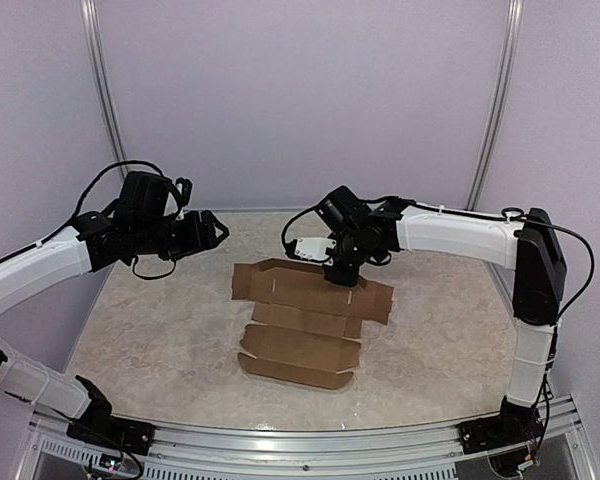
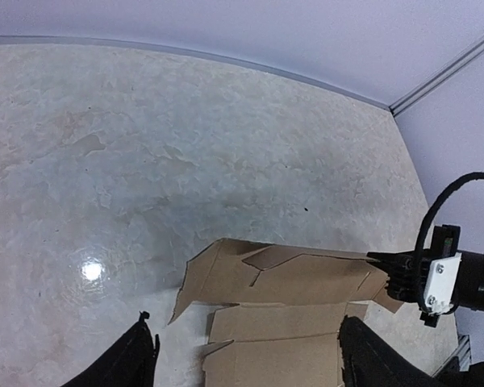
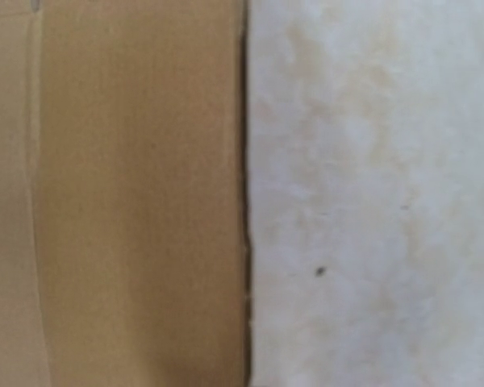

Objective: Fold the paper box

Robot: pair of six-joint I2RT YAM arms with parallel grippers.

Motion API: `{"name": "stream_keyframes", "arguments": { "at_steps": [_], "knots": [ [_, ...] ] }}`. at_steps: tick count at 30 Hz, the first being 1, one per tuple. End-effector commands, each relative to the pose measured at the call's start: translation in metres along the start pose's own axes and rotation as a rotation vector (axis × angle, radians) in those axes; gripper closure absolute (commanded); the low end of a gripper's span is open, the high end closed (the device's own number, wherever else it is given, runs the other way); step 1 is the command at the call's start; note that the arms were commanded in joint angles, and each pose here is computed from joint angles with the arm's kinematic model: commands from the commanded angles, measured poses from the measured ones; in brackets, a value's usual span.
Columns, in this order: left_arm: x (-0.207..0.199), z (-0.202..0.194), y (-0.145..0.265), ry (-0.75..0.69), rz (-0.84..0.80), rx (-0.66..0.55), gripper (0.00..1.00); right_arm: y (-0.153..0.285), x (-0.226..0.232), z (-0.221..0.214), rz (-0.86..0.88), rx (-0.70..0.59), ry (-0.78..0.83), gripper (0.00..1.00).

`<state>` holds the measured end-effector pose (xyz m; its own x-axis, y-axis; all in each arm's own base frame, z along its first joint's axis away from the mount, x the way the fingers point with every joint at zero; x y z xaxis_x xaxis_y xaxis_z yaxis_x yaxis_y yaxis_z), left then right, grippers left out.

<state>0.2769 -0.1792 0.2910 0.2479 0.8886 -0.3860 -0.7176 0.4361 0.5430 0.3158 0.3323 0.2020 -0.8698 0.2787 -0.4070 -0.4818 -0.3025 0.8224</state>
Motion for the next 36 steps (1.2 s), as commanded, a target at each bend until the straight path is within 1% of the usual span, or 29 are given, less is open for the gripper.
{"name": "stream_keyframes", "arguments": {
  "at_steps": [1, 5, 11, 17, 24, 36],
  "knots": [
    [-0.019, 0.011, -0.007, 0.041, -0.123, -0.004, 0.35, 0.003, 0.001, 0.011, -0.1, -0.012, 0.065, 1.0],
    [-0.026, 0.013, -0.015, 0.062, -0.17, 0.013, 0.64, 0.013, 0.006, 0.015, -0.156, -0.043, 0.091, 1.0],
    [-0.029, 0.014, -0.028, 0.073, -0.173, 0.036, 1.0, 0.03, 0.014, 0.022, -0.203, -0.1, 0.105, 1.0],
    [-0.023, 0.005, -0.044, 0.072, -0.119, 0.097, 1.0, 0.038, 0.016, 0.026, -0.246, -0.119, 0.096, 1.0],
    [-0.027, -0.002, -0.059, 0.058, -0.125, 0.142, 1.0, 0.045, 0.015, 0.029, -0.294, -0.127, 0.096, 1.0],
    [-0.044, -0.011, -0.072, 0.001, -0.144, 0.195, 1.0, 0.055, 0.017, 0.037, -0.298, -0.173, 0.085, 1.0]
  ]
}}
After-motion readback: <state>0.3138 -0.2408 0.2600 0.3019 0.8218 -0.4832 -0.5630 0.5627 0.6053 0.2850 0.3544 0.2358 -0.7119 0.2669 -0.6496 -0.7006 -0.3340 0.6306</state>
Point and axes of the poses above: each gripper's point midway between its finger pads, its own y axis back along the fingers, its own x axis along the line the jaws close on, z = x × y, the point moved 8 cm from there along y, back along the fingers, and after that the axes turned 5 degrees about -y, right-handed, at the moved point
